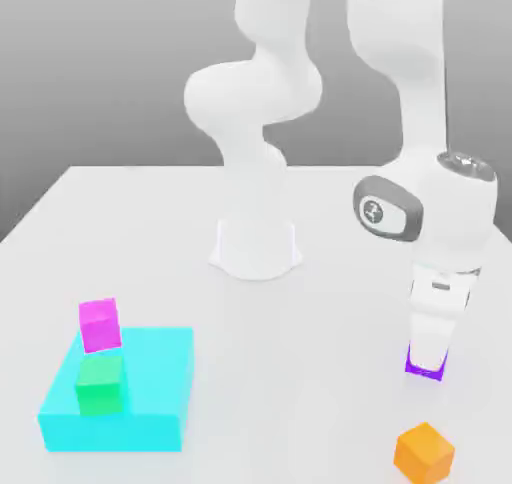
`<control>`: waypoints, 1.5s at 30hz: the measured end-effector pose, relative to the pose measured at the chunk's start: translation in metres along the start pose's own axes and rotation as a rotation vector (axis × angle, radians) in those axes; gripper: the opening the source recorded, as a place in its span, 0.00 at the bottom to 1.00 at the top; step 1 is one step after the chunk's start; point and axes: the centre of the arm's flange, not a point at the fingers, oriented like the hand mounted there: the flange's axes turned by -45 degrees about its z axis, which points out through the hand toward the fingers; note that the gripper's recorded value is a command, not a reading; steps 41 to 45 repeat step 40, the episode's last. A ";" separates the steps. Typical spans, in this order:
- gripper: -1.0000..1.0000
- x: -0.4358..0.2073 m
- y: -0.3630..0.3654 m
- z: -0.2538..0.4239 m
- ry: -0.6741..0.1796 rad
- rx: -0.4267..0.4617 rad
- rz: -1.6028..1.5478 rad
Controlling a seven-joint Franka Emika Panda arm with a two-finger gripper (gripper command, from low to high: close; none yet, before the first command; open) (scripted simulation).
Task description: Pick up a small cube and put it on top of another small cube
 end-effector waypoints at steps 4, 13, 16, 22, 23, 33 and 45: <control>0.00 0.001 0.001 -0.016 0.000 -0.001 -0.001; 0.00 -0.034 0.088 -0.085 0.000 -0.012 0.069; 0.00 -0.068 0.142 -0.102 0.000 -0.017 0.098; 0.00 -0.165 0.233 -0.137 -0.003 -0.019 0.162; 0.00 -0.184 0.245 -0.142 -0.003 -0.018 0.173; 0.00 -0.341 0.301 -0.160 0.006 0.002 0.223; 1.00 -0.343 0.300 -0.116 0.002 0.002 0.224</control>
